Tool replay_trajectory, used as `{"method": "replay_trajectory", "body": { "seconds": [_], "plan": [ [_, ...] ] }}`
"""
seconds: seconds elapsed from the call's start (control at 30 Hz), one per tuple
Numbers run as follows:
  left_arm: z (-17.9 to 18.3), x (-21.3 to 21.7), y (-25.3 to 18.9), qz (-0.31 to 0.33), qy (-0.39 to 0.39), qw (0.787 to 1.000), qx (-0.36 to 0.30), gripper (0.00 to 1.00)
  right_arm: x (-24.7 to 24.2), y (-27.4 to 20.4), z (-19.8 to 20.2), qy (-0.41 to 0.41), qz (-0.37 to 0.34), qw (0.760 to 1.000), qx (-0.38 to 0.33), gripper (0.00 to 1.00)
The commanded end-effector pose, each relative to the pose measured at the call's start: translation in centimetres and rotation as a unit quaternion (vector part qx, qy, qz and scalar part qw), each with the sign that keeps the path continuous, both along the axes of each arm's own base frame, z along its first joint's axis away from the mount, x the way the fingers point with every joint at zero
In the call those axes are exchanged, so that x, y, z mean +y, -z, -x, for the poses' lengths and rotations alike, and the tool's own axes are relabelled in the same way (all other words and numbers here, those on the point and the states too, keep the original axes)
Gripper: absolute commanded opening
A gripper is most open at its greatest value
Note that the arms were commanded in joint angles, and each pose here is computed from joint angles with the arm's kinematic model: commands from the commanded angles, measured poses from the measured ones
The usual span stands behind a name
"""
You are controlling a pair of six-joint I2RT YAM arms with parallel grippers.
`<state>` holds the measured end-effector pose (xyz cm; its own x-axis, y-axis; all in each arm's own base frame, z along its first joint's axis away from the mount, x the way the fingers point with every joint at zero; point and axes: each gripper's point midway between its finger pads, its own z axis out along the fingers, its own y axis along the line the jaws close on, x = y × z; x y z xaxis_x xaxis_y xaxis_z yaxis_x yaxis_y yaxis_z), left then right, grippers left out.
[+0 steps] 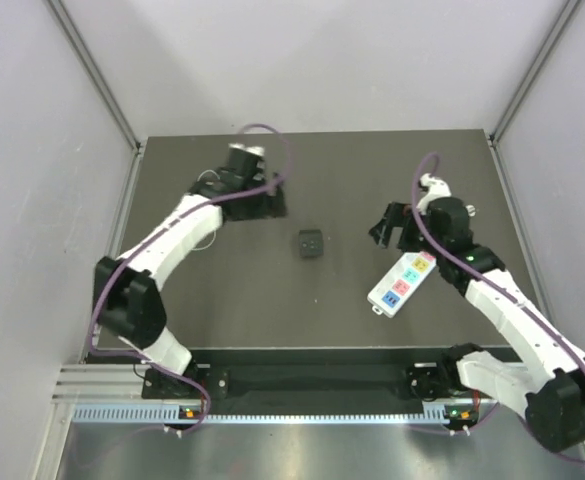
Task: Insert the plug
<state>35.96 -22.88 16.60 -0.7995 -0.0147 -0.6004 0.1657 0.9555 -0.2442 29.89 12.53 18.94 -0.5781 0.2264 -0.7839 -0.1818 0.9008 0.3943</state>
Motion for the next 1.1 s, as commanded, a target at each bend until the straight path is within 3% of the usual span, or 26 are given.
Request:
{"method": "replay_trajectory", "body": {
  "seconds": [0.0,0.23,0.33,0.47,0.63,0.93,1.07],
  "plan": [
    [-1.8,6.6,-2.9,0.079,-0.095,0.992,-0.018,0.98,1.9,-0.6,-1.8,0.051,0.002,0.998,-0.034,1.00],
    [-1.8,13.5,-1.3,0.152,-0.203,0.967,-0.020,0.98,8.4,0.7,-2.0,0.037,0.033,0.999,-0.013,1.00],
    [-1.2,12.1,-0.4,0.201,-0.188,0.961,-0.028,0.96,10.6,1.9,-2.2,0.031,0.059,0.998,0.003,1.00],
    [-0.2,11.7,0.7,0.206,-0.179,0.962,-0.014,0.96,13.2,2.5,-2.7,0.039,0.095,0.995,0.008,1.00],
    [0.3,10.3,-1.9,0.238,-0.146,0.960,-0.009,0.96,16.7,1.5,-2.0,0.030,0.083,0.996,-0.021,0.99],
    [0.9,10.1,-2.0,0.259,-0.147,0.954,-0.022,0.95,17.0,3.8,-1.7,0.061,0.136,0.989,0.012,1.00],
    [1.1,9.3,-2.5,0.276,-0.120,0.953,-0.027,0.92,16.7,2.4,-2.0,0.122,0.090,0.988,0.025,1.00]
  ]
}}
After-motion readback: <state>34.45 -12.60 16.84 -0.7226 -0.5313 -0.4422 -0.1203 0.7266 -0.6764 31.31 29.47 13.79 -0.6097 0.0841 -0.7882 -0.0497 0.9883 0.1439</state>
